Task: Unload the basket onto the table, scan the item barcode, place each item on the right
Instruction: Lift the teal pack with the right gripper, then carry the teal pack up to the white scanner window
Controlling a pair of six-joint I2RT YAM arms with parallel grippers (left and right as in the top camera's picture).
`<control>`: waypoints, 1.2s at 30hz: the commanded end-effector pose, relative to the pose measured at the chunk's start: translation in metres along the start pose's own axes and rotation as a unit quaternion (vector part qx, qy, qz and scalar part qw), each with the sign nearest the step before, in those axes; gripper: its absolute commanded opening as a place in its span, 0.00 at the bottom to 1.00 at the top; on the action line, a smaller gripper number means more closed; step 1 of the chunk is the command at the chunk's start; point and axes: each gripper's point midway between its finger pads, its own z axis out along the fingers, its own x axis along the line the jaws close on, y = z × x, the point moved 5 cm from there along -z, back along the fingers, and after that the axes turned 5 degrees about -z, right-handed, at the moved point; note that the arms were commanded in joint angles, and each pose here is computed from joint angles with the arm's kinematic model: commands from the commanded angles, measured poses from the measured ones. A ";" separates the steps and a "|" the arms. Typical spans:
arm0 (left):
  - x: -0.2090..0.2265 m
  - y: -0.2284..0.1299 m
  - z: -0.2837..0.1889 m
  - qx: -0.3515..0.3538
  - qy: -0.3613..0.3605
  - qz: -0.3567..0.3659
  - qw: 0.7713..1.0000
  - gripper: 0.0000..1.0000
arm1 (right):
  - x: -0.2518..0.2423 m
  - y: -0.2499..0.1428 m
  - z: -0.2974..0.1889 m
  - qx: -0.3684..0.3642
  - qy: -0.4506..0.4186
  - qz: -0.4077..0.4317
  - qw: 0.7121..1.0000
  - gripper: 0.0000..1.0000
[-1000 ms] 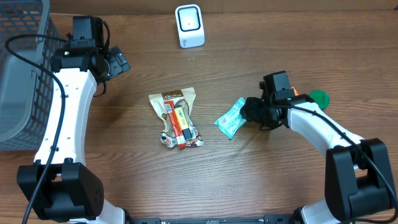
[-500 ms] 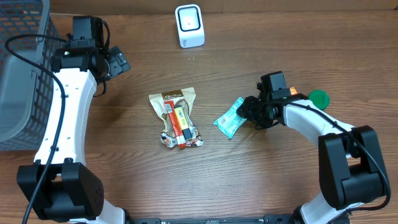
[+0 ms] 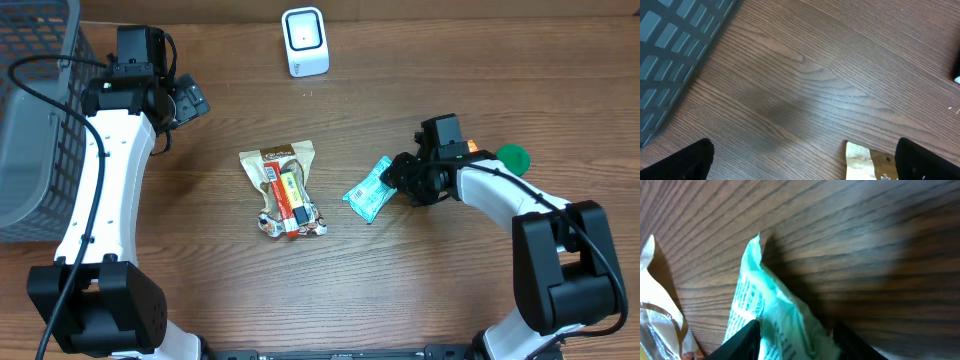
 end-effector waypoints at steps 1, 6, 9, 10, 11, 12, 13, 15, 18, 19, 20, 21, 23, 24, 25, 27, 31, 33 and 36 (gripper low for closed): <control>0.001 0.004 -0.005 -0.007 -0.002 0.008 1.000 1.00 | -0.011 0.002 0.001 0.009 0.006 0.020 1.000 0.47; 0.001 0.004 -0.005 -0.007 -0.002 0.007 1.000 1.00 | -0.009 0.000 0.000 0.020 0.022 0.021 0.999 0.44; 0.001 0.004 -0.005 -0.007 -0.002 0.008 1.000 1.00 | -0.009 0.000 0.000 0.020 0.022 0.021 0.999 0.36; 0.001 0.004 -0.005 -0.007 -0.002 0.007 1.000 1.00 | -0.009 0.000 0.000 0.020 0.022 0.021 0.999 0.33; 0.001 0.004 -0.005 -0.007 -0.002 0.008 1.000 1.00 | -0.009 0.000 0.000 0.020 0.022 0.021 0.999 0.32; 0.001 0.004 -0.005 -0.007 -0.002 0.008 1.000 1.00 | -0.008 0.000 0.000 0.019 0.022 0.021 0.999 0.32; 0.001 0.004 -0.005 -0.007 -0.002 0.007 1.000 1.00 | -0.008 0.000 0.000 0.019 0.022 0.020 0.999 0.30; 0.001 0.004 -0.005 -0.007 -0.002 0.008 1.000 1.00 | -0.008 0.001 0.000 0.018 0.023 0.020 0.999 0.15; 0.001 0.004 -0.005 -0.007 -0.002 0.008 1.000 1.00 | -0.009 0.002 -0.001 0.017 0.026 0.021 0.999 0.04; 0.001 0.004 -0.005 -0.007 -0.002 0.008 1.000 1.00 | -0.006 0.003 -0.002 0.018 0.037 0.010 0.999 0.04; 0.001 0.004 -0.005 -0.007 -0.002 0.008 1.000 1.00 | -0.002 0.004 -0.005 0.017 0.054 -0.010 0.998 0.04; 0.001 0.004 -0.005 -0.007 -0.002 0.008 1.000 1.00 | 0.006 0.006 -0.009 0.014 0.081 -0.041 0.996 0.04; 0.001 0.004 -0.005 -0.007 -0.002 0.008 1.000 1.00 | 0.015 0.009 -0.018 0.008 0.108 -0.070 0.992 0.04; 0.001 0.004 -0.005 -0.007 -0.002 0.008 1.000 1.00 | 0.019 0.012 -0.024 0.001 0.117 -0.084 0.990 0.04; 0.001 0.004 -0.005 -0.007 -0.002 0.007 1.000 1.00 | 0.022 0.013 -0.028 -0.005 0.122 -0.092 0.988 0.04; 0.001 0.004 -0.005 -0.007 -0.002 0.008 1.000 1.00 | 0.028 0.016 -0.039 -0.022 0.128 -0.113 0.985 0.04; 0.001 0.004 -0.005 -0.007 -0.002 0.008 1.000 1.00 | 0.041 0.019 -0.059 -0.052 0.145 -0.175 0.972 0.04; 0.001 0.004 -0.005 -0.007 -0.002 0.007 1.000 1.00 | 0.046 0.021 -0.070 -0.068 0.149 -0.194 0.967 0.04; 0.001 0.004 -0.005 -0.007 -0.002 0.008 1.000 1.00 | 0.052 0.021 -0.082 -0.081 0.153 -0.201 0.964 0.04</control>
